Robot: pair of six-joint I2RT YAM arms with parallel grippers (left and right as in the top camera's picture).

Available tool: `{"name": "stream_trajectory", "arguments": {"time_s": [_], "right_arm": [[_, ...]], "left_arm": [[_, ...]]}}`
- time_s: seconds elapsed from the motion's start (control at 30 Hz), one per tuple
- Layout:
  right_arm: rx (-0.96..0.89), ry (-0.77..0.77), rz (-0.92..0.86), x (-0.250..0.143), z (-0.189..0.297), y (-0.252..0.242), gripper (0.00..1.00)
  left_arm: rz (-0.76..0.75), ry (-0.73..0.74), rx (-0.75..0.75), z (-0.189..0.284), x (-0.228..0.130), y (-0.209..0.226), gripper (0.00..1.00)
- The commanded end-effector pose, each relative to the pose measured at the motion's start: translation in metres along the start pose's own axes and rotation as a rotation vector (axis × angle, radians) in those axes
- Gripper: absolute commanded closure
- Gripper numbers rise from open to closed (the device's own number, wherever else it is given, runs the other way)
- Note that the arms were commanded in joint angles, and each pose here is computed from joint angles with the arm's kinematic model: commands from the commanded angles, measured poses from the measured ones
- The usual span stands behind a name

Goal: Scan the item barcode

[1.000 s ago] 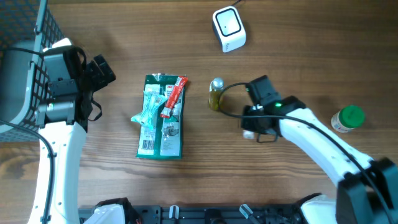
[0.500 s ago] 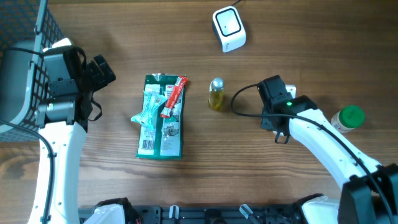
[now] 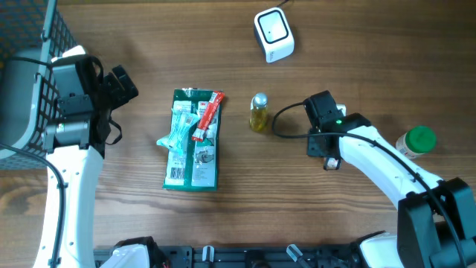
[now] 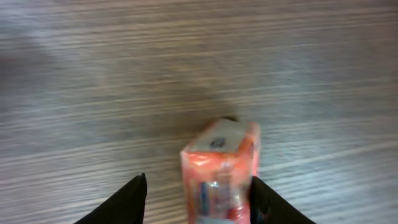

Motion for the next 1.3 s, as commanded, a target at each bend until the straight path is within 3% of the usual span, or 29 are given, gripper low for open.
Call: {"name": "stream_trajectory", "arguments": {"time_s": [0.0,0.53,0.6,0.77,1.27], "right_arm": [[0.099,0.065,-0.001,-0.010,-0.004,0.015,0.46],[0.266,0.149,-0.078,0.000,0.017,-0.005,0.49],[0.326,0.175,-0.085,0.000,0.016,-0.008,0.53],[0.346,0.191,-0.143,0.001,0.008,-0.024,0.77],[0.352,0.184,-0.163,-0.015,-0.014,-0.027,0.78]], "left_arm": [[-0.003,-0.011,0.012,0.001,0.004,0.003,0.00],[-0.003,-0.011,0.012,0.001,0.004,0.003,0.00],[-0.003,-0.011,0.012,0.001,0.004,0.003,0.00],[-0.003,-0.011,0.012,0.001,0.004,0.003,0.00],[-0.003,-0.011,0.012,0.001,0.004,0.003,0.00]]}}
Point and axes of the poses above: each gripper's point midway between its finger pads, its own z axis back along the fingers, its own y axis along the line the jaws close on, x = y × z, the point moved 3 cm from there along z, back along the fingers, and after that the axes turned 6 degrees about -z, right-handed, at the moved point
